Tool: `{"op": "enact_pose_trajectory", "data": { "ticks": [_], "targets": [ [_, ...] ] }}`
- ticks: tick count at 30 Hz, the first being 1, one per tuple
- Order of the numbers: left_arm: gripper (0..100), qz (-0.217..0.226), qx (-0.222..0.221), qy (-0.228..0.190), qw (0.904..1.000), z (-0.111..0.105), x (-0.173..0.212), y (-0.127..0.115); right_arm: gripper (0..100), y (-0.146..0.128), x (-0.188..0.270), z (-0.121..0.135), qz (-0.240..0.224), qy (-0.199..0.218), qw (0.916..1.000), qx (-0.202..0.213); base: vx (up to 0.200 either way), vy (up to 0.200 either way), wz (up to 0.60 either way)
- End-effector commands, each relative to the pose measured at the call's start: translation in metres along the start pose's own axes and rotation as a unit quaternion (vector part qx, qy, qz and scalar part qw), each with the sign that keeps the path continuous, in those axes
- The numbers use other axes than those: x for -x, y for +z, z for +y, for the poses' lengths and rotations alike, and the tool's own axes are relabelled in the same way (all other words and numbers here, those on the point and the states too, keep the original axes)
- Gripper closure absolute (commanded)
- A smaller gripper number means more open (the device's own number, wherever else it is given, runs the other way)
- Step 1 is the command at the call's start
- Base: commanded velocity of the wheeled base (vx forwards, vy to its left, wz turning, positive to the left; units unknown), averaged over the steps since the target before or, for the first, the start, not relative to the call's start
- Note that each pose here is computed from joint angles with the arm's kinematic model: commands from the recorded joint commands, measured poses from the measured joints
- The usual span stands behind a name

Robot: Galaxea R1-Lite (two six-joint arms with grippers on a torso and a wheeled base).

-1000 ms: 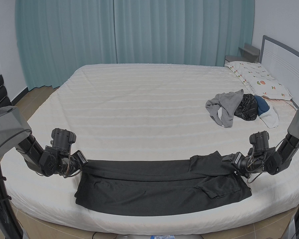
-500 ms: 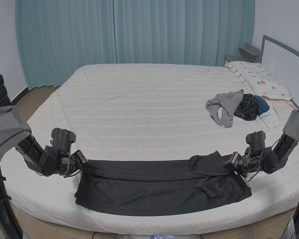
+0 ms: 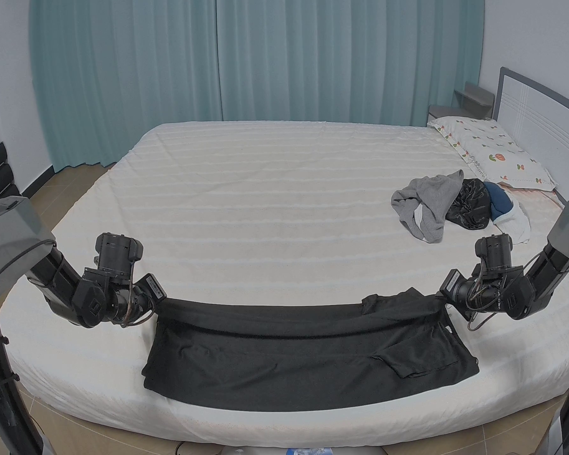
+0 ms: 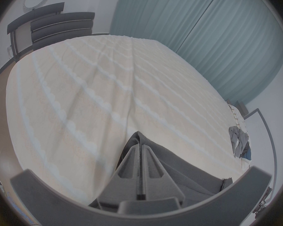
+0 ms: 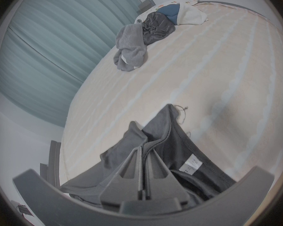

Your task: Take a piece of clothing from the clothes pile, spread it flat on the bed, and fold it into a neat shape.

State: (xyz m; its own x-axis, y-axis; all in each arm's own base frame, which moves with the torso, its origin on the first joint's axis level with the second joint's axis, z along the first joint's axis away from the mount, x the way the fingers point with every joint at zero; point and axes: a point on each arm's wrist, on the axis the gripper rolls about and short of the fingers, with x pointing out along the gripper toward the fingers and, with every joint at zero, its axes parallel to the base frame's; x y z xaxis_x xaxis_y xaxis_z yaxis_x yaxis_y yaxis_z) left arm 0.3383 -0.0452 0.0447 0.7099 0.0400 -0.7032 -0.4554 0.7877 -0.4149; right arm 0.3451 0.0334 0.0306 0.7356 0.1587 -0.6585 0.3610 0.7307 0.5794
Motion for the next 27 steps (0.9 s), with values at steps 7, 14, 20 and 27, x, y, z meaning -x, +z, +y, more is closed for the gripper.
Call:
{"op": "enact_pose_trajectory", "data": {
  "ticks": [7,14,20,27],
  "targets": [
    [100,-0.055,0.029,-0.018,0.9979,-0.013,-0.004,0.029,100,0.032,0.0,0.019,-0.098,0.089,0.9904,-0.04,0.0,0.0,0.0],
    [100,-0.088,0.057,-0.036,0.9938,-0.003,-0.016,0.021,100,0.01,-0.007,-0.002,-0.08,0.069,0.9939,-0.031,0.0,0.0,0.0],
    [100,-0.061,0.032,-0.015,0.9975,0.012,-0.013,0.002,100,-0.006,0.002,-0.018,-0.055,0.038,0.9975,0.019,0.0,0.0,0.0],
    [100,-0.019,-0.054,0.021,0.9981,0.034,-0.008,-0.022,100,-0.024,0.006,-0.033,-0.022,0.01,0.9973,0.07,0.0,0.0,0.0]
  ]
}}
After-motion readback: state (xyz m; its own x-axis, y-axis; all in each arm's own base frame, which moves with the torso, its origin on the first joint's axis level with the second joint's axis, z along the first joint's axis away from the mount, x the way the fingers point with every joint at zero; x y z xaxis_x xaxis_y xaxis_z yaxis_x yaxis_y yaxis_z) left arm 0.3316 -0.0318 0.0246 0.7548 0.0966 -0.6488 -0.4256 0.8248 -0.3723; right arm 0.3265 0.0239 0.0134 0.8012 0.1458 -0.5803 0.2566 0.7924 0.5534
